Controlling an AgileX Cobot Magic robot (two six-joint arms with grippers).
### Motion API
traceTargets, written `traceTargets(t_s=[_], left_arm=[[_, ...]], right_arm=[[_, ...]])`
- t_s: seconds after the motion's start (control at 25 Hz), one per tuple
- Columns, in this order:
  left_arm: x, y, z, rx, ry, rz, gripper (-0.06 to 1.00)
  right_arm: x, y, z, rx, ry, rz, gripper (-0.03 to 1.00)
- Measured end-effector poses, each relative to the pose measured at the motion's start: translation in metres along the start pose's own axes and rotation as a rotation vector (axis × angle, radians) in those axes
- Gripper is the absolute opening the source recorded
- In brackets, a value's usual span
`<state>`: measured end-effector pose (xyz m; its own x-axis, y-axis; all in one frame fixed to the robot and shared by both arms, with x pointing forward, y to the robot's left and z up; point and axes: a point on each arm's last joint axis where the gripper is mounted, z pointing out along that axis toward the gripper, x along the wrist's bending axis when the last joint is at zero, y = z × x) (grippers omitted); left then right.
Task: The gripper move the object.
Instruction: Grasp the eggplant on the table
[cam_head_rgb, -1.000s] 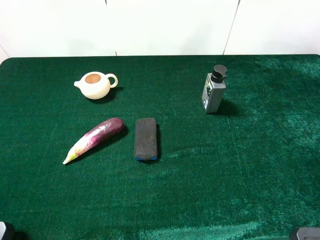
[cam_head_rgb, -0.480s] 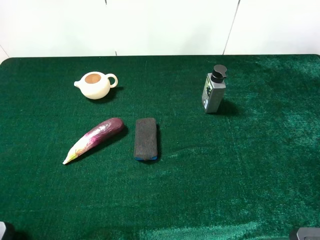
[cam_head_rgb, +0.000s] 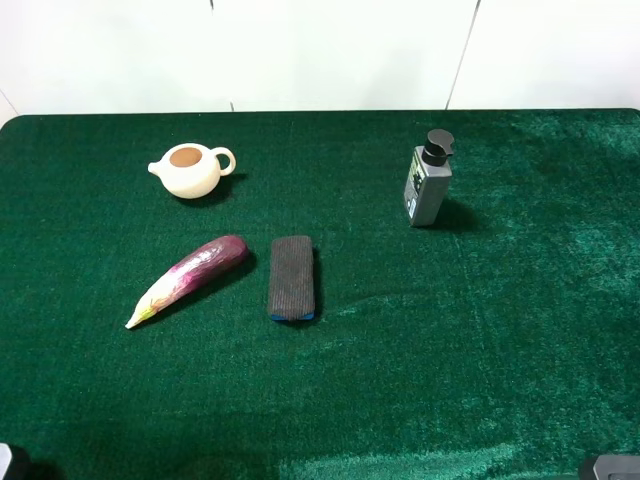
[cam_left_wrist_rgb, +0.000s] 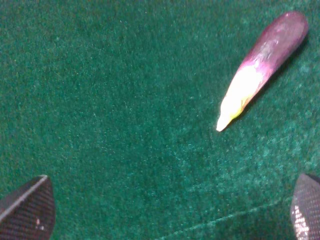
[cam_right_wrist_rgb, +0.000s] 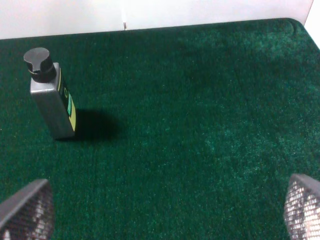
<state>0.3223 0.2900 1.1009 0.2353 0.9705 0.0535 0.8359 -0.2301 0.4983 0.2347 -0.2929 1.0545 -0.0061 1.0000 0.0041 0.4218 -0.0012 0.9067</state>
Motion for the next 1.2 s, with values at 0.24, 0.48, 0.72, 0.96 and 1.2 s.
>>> traceTargets(t_s=[0.24,0.48,0.72,0.96,1.2], left_arm=[[0.000,0.021,0.015,0.051,-0.002,0.046,0.95],[-0.003,0.054,0.039,0.114,-0.014,0.097,0.95],[-0.006,0.077,0.064,0.178,-0.045,0.140,0.95],[-0.021,0.091,0.091,0.237,-0.070,0.230,0.95],[-0.038,0.098,0.120,0.295,-0.091,0.307,0.95]], right_arm=[[0.000,0.000,0.000,0.000,0.000,0.000,0.69],[0.000,0.000,0.000,0.000,0.000,0.000,0.69],[0.000,0.000,0.000,0.000,0.000,0.000,0.69],[0.000,0.000,0.000,0.000,0.000,0.000,0.69],[0.000,0.000,0.000,-0.001,0.000,0.001,0.69]])
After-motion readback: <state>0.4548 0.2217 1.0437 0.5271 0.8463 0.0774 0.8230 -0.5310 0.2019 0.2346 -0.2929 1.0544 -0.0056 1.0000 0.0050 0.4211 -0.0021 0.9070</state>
